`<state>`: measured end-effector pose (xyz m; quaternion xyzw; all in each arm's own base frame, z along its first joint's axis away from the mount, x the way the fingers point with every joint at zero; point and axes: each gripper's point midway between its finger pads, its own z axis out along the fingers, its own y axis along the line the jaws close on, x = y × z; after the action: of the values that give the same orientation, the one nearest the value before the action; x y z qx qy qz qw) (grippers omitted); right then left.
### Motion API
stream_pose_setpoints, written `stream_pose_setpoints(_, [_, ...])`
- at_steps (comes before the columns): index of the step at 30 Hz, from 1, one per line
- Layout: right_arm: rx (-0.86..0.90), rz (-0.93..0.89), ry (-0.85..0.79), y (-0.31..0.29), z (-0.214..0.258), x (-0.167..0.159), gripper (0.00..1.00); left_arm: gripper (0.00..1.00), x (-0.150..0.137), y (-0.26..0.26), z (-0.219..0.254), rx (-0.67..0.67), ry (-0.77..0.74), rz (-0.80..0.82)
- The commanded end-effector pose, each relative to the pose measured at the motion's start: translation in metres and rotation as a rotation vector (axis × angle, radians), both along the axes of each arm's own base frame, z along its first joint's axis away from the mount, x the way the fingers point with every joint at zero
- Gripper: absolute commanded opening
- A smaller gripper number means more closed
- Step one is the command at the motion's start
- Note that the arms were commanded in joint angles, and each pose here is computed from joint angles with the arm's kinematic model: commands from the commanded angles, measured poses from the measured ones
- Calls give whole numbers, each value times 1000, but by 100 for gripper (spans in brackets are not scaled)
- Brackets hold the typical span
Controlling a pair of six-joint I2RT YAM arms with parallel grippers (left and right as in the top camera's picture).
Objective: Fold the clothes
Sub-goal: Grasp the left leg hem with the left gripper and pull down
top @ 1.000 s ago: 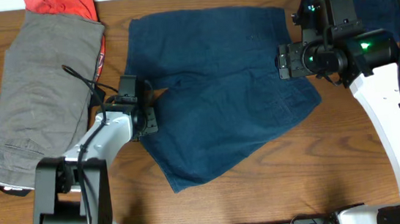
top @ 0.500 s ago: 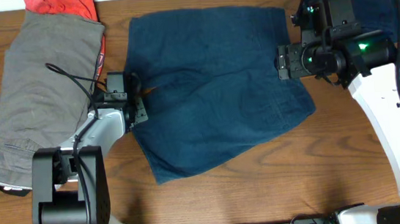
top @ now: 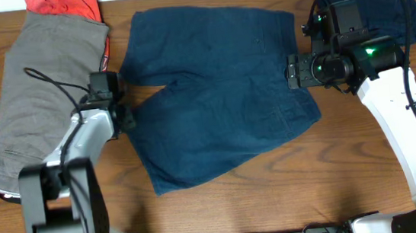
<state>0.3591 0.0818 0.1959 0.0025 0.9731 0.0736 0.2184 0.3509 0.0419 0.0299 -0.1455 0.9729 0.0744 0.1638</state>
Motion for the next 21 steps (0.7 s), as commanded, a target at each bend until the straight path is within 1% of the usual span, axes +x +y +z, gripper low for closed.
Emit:
stream_pose_setpoints(1, [30, -60, 18, -2, -1, -2, 85, 72, 11, -14, 54, -65, -116, -37])
stream_pose_setpoints(2, [36, -65, 22, -2, 0, -4, 85, 78, 6, -20, 62, -94, -123, -50])
stream_pose_setpoints(4, [48, -76, 27, -1, 2, -7, 86, 83, -5, -31, 80, -148, -142, -69])
stream_pose_setpoints(7, [61, -99, 22, -2, 6, -10, 88, 85, -14, -45, 106, -231, -200, -81])
stream_pose_setpoints(10, [72, -105, 21, 0, 7, -10, 90, 86, -19, -66, 131, -348, -269, -117])
stream_pose_setpoints(11, [73, -104, 24, 0, 7, -11, 92, 86, -22, -75, 138, -396, -280, -144])
stream_pose_setpoints(12, [78, -100, 32, 1, 6, -12, 93, 94, -26, -81, 142, -425, -282, -160])
stream_pose_setpoints(13, [85, -96, 41, 2, 6, -14, 95, 99, -28, -81, 145, -426, -289, -162])
stream_pose_setpoints(15, [83, -79, 64, 3, 3, -20, 96, 100, -29, -83, 149, -435, -299, -168])
stream_pose_setpoints(17, [69, -80, 95, 0, 0, -27, 98, 98, -31, -86, 148, -454, -290, -175])
stream_pose_setpoints(19, [61, -88, 126, -2, -3, -34, 97, 97, -37, -86, 142, -460, -251, -166])
stream_pose_setpoints(20, [62, -101, 139, -2, -4, -36, 97, 95, -42, -86, 136, -466, -218, -147])
stream_pose_setpoints(21, [59, -138, 155, -5, -6, -39, 97, 94, -50, -86, 130, -479, -171, -105])
